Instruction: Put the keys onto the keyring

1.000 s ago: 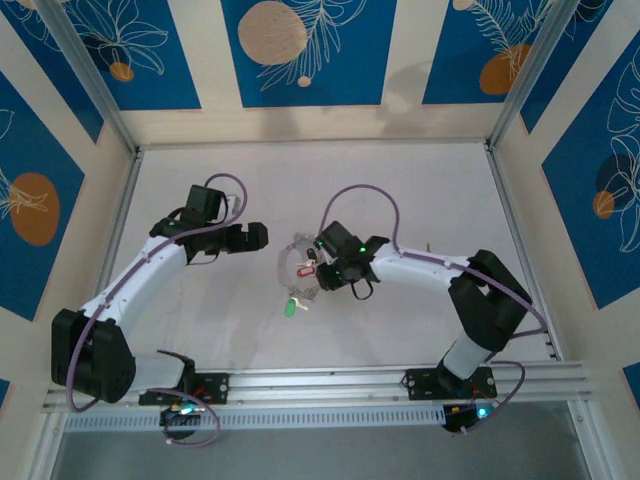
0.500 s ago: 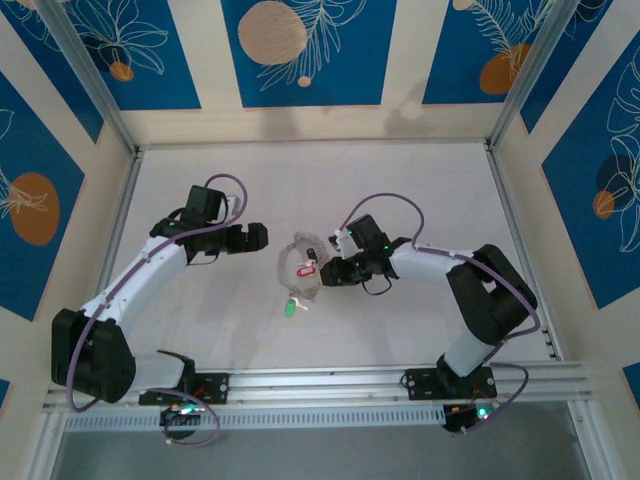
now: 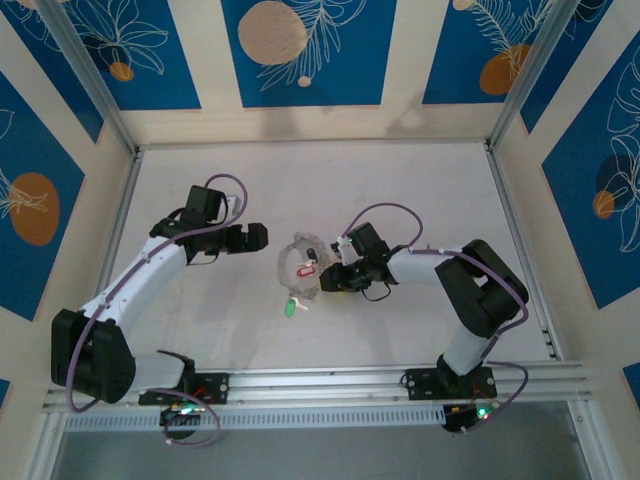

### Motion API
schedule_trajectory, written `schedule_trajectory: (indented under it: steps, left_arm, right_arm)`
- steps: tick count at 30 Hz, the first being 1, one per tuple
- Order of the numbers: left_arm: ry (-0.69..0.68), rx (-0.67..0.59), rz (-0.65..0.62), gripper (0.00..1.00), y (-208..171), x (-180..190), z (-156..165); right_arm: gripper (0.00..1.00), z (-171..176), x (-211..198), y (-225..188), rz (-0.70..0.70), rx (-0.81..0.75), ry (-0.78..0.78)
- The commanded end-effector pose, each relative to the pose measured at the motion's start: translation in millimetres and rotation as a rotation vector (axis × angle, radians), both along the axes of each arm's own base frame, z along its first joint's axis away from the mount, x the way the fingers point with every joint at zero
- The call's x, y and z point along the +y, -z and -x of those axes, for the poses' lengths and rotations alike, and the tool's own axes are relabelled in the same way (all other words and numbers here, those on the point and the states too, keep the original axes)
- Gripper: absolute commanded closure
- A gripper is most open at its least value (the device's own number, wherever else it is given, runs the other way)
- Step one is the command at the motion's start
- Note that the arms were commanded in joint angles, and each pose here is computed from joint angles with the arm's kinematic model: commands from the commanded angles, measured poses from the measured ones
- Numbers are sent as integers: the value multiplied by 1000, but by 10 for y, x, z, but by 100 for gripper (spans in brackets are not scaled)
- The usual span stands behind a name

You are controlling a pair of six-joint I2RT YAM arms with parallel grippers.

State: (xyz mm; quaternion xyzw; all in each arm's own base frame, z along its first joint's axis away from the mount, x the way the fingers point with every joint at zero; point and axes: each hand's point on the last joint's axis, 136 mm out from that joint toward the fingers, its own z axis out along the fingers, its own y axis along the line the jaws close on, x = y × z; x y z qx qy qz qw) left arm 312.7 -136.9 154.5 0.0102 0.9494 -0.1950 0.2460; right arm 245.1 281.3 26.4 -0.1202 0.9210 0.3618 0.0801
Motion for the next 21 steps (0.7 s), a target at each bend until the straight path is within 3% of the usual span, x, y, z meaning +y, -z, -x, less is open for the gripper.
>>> schedule_trajectory:
  steps: [1, 21]
  left_arm:
    - [24, -28, 17, 0, -96, -13, -3]
    - [26, -22, 23, 0, -82, -23, 3]
  right_arm:
    - [63, 12, 46, 57, -17, 1, 3]
    - [75, 68, 107, 47, -69, -12, -6]
